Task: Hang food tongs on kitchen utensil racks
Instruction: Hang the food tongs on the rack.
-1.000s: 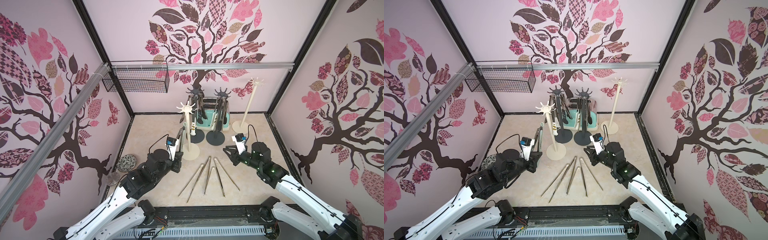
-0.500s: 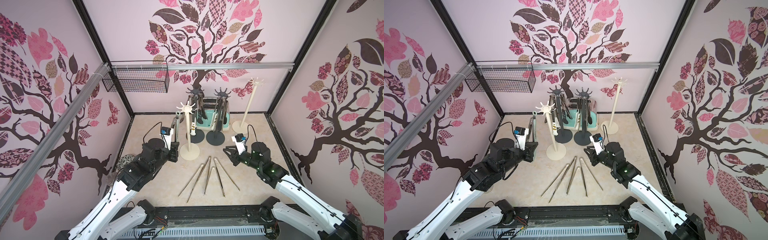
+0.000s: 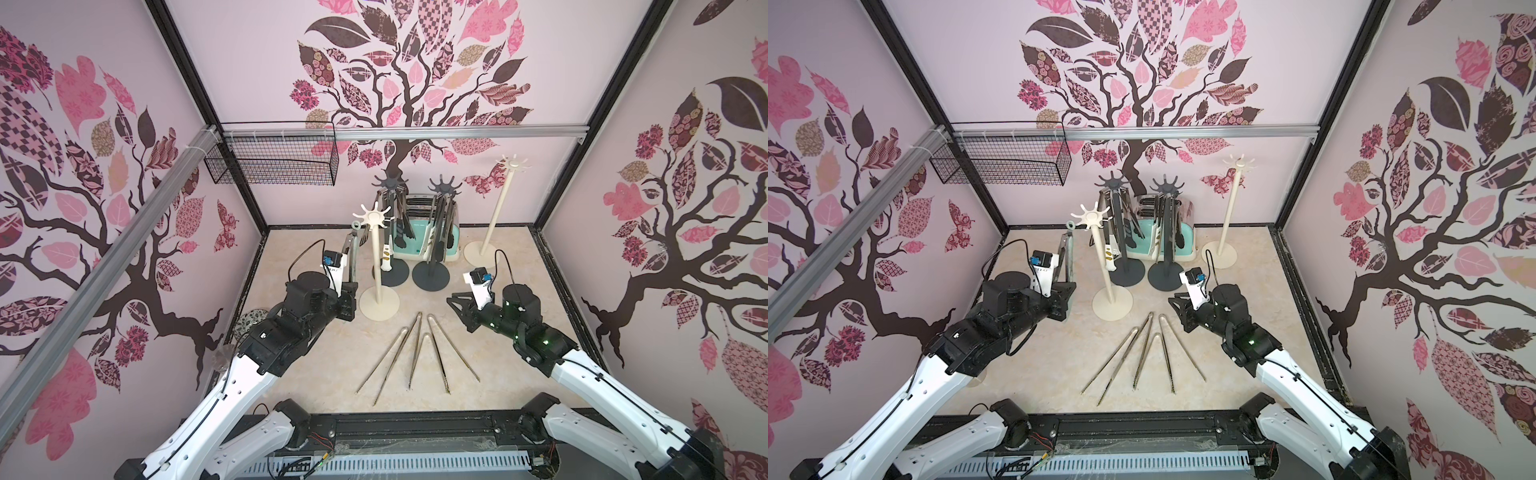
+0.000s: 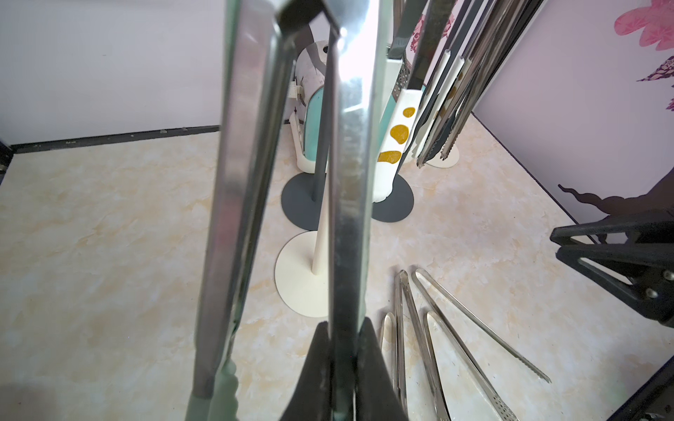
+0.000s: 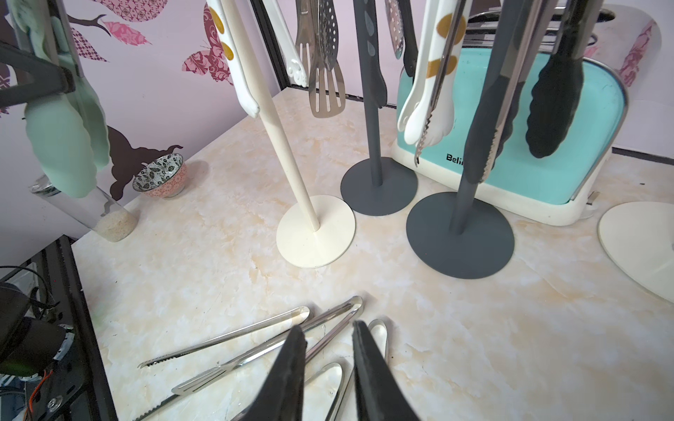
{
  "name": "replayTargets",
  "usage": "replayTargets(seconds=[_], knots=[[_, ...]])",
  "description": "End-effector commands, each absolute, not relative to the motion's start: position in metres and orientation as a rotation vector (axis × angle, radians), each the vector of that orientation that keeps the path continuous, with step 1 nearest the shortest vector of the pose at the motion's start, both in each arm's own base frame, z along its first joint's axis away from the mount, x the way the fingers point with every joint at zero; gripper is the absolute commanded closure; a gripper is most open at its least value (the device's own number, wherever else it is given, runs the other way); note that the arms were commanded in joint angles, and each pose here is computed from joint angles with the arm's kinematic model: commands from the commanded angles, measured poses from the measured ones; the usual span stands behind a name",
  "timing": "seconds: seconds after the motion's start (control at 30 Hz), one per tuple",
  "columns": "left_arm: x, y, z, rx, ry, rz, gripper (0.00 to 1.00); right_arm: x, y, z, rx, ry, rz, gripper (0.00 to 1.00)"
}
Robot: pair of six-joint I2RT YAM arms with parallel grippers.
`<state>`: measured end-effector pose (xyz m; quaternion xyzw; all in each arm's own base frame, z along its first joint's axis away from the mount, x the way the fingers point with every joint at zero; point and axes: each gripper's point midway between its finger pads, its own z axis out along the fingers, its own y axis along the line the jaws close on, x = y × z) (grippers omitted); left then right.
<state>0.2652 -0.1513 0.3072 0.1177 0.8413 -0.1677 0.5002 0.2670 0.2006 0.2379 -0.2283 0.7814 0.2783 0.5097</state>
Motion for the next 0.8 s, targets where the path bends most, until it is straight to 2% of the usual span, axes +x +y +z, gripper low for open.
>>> replayTargets(seconds=[0.0, 0.37, 0.77], knots=[[0.265, -0.149, 0.329, 0.276, 1.981, -0.5, 1.0, 0.27, 0.2, 0.258, -0.548, 1.838, 0.663, 0.74], [0.26, -0.157, 0.335, 0.329, 1.941, -0.653, 1.0, 0.27, 0.2, 0.257, -0.547, 1.842, 0.66, 0.74], [0.265, -0.16, 0.324, 0.343, 1.969, -0.646, 1.0, 0.27, 0.199, 0.256, -0.545, 1.847, 0.658, 0.74]])
